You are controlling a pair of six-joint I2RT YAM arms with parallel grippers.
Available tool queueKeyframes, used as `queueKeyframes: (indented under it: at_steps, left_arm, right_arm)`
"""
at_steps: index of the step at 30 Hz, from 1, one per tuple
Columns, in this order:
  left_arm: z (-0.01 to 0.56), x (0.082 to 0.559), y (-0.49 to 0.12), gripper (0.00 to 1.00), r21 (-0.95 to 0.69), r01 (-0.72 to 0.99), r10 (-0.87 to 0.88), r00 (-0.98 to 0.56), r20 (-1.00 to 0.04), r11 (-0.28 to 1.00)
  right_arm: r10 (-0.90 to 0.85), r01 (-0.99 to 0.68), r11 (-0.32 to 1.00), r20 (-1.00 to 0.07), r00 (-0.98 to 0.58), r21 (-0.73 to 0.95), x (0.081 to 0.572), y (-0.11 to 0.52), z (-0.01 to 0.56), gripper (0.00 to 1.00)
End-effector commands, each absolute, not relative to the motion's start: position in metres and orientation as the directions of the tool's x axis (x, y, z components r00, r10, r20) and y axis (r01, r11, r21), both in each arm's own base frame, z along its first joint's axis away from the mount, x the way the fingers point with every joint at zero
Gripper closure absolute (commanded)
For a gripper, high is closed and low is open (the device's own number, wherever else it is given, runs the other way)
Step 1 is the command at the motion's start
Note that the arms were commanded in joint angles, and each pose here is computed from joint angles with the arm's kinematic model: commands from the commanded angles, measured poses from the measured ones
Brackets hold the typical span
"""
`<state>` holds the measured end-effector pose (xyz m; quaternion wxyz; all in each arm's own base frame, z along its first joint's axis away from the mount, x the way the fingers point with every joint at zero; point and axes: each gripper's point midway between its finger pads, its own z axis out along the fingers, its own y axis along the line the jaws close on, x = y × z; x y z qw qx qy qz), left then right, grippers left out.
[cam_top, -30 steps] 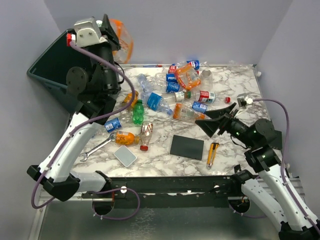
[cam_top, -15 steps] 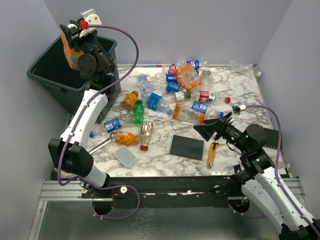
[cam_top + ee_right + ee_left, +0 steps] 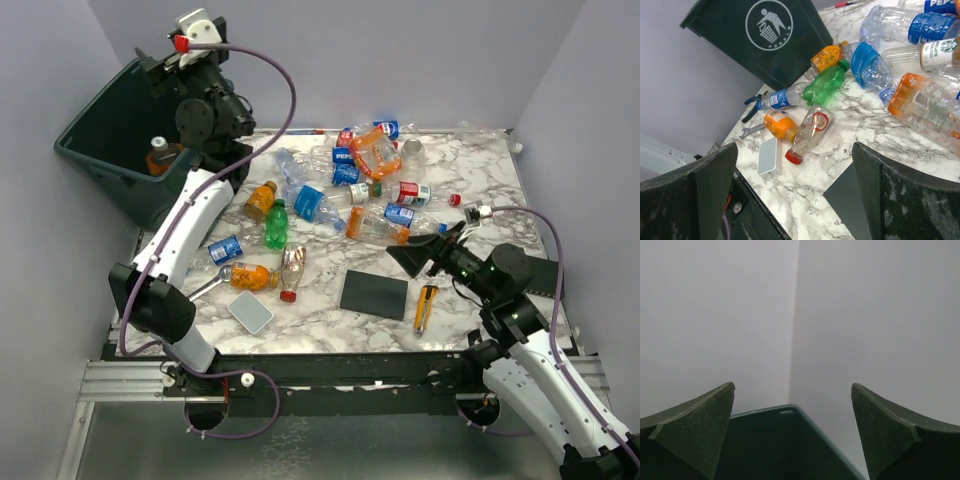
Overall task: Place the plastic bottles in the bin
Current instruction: Place the plastic bottle in the trash bin.
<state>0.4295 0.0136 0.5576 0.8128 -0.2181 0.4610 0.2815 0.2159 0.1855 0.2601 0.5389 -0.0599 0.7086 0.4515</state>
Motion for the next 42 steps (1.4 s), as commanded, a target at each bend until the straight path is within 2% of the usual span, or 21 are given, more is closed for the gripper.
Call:
queueKeyframes:
  at_steps: [1, 4, 6, 9, 12, 15, 18, 23, 26, 30, 34, 38, 42]
  left_arm:
    - [0.609, 0.388, -0.053, 0.01, -0.174, -0.480, 0.121, 0.523, -0.844, 0.860]
    - [0.596, 0.380, -0.131, 0.01, -0.105, -0.255, 0.025, 0.463, -0.886, 0.961]
    - [0.566, 0.376, -0.180, 0.01, -0.098, -0.069, -0.066, 0.364, -0.929, 0.993]
    - [0.498, 0.369, -0.229, 0.01, -0.180, 0.142, -0.200, 0.145, -0.969, 0.973]
    - [0.417, 0.354, -0.247, 0.01, -0.246, 0.227, -0.239, -0.061, -0.969, 0.942]
    - [0.349, 0.331, -0.243, 0.01, -0.275, 0.254, -0.229, -0.194, -0.954, 0.928]
    - [0.307, 0.305, -0.234, 0.01, -0.292, 0.296, -0.216, -0.263, -0.940, 0.910]
    - [0.292, 0.273, -0.224, 0.01, -0.386, 0.386, -0.308, -0.249, -0.918, 0.838]
    - [0.285, 0.267, -0.218, 0.01, -0.438, 0.379, -0.367, -0.247, -0.897, 0.815]
    - [0.272, 0.262, -0.211, 0.01, -0.435, 0.380, -0.371, -0.232, -0.899, 0.817]
    - [0.243, 0.263, -0.208, 0.01, -0.419, 0.345, -0.337, -0.274, -0.901, 0.839]
    - [0.230, 0.259, -0.218, 0.01, -0.448, 0.356, -0.336, -0.334, -0.881, 0.820]
    - [0.222, 0.258, -0.224, 0.01, -0.453, 0.361, -0.322, -0.367, -0.873, 0.815]
  right_arm:
    - [0.413, -0.521, 0.645, -0.829, -0.378, 0.559, 0.231, 0.178, 0.271, 0.00]
    - [0.424, -0.387, 0.716, -0.802, -0.421, 0.582, 0.249, 0.167, 0.260, 0.00]
    - [0.409, -0.344, 0.748, -0.803, -0.434, 0.567, 0.258, 0.164, 0.259, 0.00]
    - [0.389, -0.252, 0.800, -0.791, -0.471, 0.544, 0.272, 0.157, 0.245, 0.00]
    - [0.376, -0.112, 0.865, -0.779, -0.501, 0.489, 0.285, 0.140, 0.218, 0.00]
    - [0.424, 0.032, 0.883, -0.766, -0.483, 0.468, 0.293, 0.120, 0.198, 0.00]
    - [0.529, 0.115, 0.835, -0.726, -0.440, 0.539, 0.300, 0.108, 0.186, 0.00]
    - [0.740, 0.286, 0.661, -0.540, -0.402, 0.693, 0.316, 0.081, 0.145, 0.00]
    - [0.823, 0.345, 0.562, -0.465, -0.327, 0.752, 0.323, 0.059, 0.123, 0.03]
    - [0.859, 0.319, 0.511, -0.463, -0.220, 0.798, 0.332, 0.043, 0.119, 0.07]
    - [0.864, 0.367, 0.504, -0.467, -0.189, 0.782, 0.346, 0.033, 0.106, 0.11]
    - [0.868, 0.397, 0.492, -0.472, -0.155, 0.775, 0.357, 0.026, 0.090, 0.12]
    - [0.897, 0.411, 0.425, -0.435, -0.075, 0.806, 0.365, 0.005, 0.080, 0.13]
